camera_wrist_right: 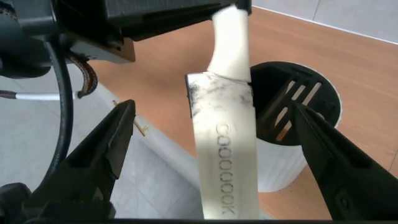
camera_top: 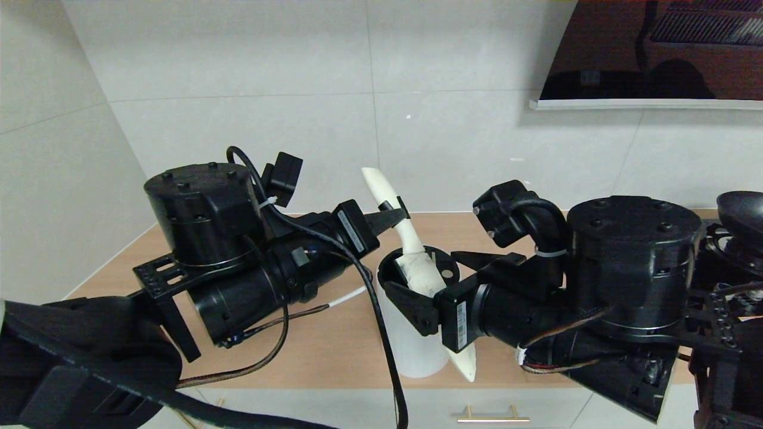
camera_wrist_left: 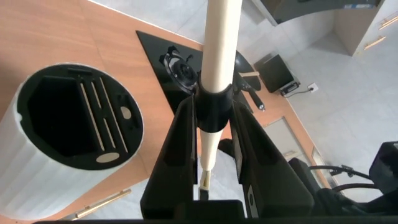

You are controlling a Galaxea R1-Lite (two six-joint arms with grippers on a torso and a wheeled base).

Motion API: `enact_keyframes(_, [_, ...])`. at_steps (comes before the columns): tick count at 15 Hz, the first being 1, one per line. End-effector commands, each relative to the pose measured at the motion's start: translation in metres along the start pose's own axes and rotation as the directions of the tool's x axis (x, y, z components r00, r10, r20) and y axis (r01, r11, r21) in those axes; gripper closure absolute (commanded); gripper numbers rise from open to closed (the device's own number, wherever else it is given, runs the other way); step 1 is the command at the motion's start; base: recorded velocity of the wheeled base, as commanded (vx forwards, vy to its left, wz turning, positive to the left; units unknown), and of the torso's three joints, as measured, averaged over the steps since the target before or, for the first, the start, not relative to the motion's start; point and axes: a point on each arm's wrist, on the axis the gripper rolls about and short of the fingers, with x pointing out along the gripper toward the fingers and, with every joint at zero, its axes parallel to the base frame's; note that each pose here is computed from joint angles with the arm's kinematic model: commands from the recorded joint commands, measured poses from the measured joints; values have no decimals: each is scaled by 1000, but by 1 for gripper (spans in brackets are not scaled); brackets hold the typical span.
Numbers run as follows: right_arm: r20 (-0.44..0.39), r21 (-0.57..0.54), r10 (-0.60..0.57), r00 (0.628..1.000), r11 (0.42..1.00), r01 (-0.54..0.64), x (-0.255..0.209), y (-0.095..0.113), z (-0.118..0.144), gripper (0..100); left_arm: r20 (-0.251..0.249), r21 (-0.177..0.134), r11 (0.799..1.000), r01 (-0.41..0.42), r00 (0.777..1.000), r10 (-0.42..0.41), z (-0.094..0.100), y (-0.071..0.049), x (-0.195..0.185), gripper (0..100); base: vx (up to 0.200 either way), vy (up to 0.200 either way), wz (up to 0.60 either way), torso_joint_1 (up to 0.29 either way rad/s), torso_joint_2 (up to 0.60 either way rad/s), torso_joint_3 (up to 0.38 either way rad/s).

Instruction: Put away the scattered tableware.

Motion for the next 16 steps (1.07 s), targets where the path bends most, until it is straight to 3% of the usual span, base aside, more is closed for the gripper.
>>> enact_keyframes(1, [37,10,-18,999,1000,17,-9,-7,11,0,24,4,1000,7,1000,-8,5,-4,-1,100,0,0,0,0,0,0])
enact_keyframes(3, [95,32,-78,992,997,75,-20,-30,28,0,81,21,1000,-1,997,0,25,-18,-10,100,0,0,0,0,0,0])
enact_keyframes(5, [156,54,-138,978,990,131,-34,-49,45,0,136,53,996,-69,989,61,44,-30,-20,100,0,0,0,0,0,0])
enact_keyframes(7, [218,71,-173,961,984,161,-52,-64,63,0,223,117,985,-131,969,102,66,-45,-24,100,0,0,0,0,0,0])
enact_keyframes(9, [222,74,-190,956,981,178,-57,-70,67,0,249,159,974,-163,961,121,72,-50,-20,100,0,0,0,0,0,0])
enact_keyframes(11, [220,74,-195,956,980,183,-56,-71,68,0,252,256,940,-225,954,160,62,-52,-6,100,0,0,0,0,0,0])
enact_keyframes(12, [214,74,-197,957,980,185,-55,-71,66,0,274,307,906,-291,939,209,52,-53,1,100,0,0,0,0,0,0])
enact_keyframes(13, [212,74,-199,957,980,187,-54,-71,66,0,285,324,894,-310,933,221,49,-54,2,100,0,0,0,0,0,0])
enact_keyframes(14, [209,73,-199,957,980,188,-53,-71,65,0,321,381,844,-378,910,263,41,-59,5,100,0,0,0,0,0,0])
enact_keyframes(16, [198,71,-202,959,979,191,-50,-72,63,0,357,404,823,-400,897,260,28,-69,9,100,0,0,0,0,0,0])
